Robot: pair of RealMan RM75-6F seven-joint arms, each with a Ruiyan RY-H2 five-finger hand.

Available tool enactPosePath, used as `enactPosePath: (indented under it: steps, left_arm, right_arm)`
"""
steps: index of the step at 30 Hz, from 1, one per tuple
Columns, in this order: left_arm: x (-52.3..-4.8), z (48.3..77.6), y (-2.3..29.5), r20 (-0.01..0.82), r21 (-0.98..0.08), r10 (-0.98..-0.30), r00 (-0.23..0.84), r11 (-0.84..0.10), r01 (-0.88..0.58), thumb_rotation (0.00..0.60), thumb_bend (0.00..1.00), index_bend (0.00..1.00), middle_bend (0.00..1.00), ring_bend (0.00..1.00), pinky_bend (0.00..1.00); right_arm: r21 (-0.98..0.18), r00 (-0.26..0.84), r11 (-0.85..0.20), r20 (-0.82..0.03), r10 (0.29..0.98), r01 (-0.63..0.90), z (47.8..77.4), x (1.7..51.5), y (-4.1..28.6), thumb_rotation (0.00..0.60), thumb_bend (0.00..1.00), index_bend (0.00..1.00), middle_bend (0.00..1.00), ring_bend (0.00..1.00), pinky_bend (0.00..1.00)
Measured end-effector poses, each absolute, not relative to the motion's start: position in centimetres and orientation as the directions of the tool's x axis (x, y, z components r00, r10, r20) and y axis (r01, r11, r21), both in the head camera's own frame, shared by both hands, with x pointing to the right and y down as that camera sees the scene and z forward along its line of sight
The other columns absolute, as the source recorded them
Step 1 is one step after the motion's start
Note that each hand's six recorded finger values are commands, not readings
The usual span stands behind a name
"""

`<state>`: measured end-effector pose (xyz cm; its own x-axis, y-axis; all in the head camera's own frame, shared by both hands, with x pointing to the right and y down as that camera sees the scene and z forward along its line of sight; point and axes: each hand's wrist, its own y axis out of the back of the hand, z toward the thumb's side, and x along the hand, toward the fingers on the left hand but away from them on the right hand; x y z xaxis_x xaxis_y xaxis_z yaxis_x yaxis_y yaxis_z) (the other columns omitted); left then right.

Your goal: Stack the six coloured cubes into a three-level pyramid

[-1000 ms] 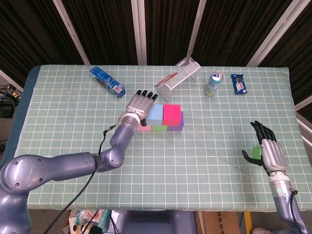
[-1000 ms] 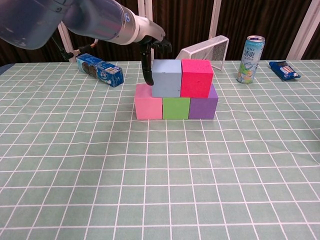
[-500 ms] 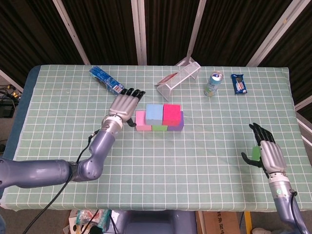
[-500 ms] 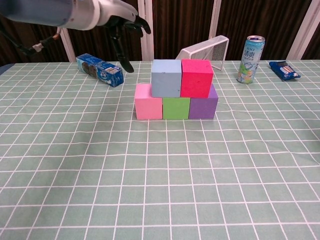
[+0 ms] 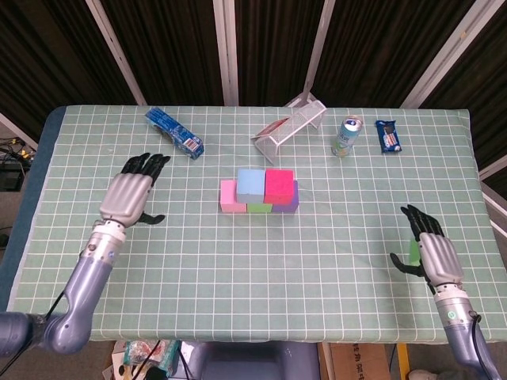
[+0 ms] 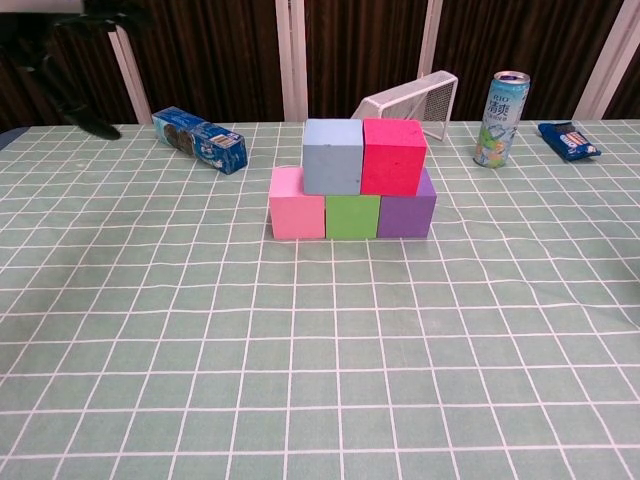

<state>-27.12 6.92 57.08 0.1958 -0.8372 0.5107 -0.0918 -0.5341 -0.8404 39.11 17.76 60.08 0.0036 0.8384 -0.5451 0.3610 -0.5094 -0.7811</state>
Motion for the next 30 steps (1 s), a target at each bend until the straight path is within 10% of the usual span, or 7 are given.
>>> enactPosePath:
  steps: [10,30]
  left_arm:
    - [-32.6,57.6,11.4,0.538,-0.814,-0.830,0.149,-0.557,-0.164,0.600,0.11,0.00,0.07,0.01,0.06]
    - [-34.4,53.1,13.7,0.340,-0.898,-0.925,0.167,-0.372,-0.235,0.600,0.10,0.00,0.04,0.01,0.06]
  right_arm:
    - [-0.775,0.012,-0.542,-0.570,0.822,0.325,60.6,38.9,18.4,0.600,0.35,0.00,0.00,0.00,0.00]
    - [-0.703,-0.094,-0.682,-0.707,0.701,0.203,63.2,41.0,20.4,0.600,0.35,0.00,0.00,0.00,0.00]
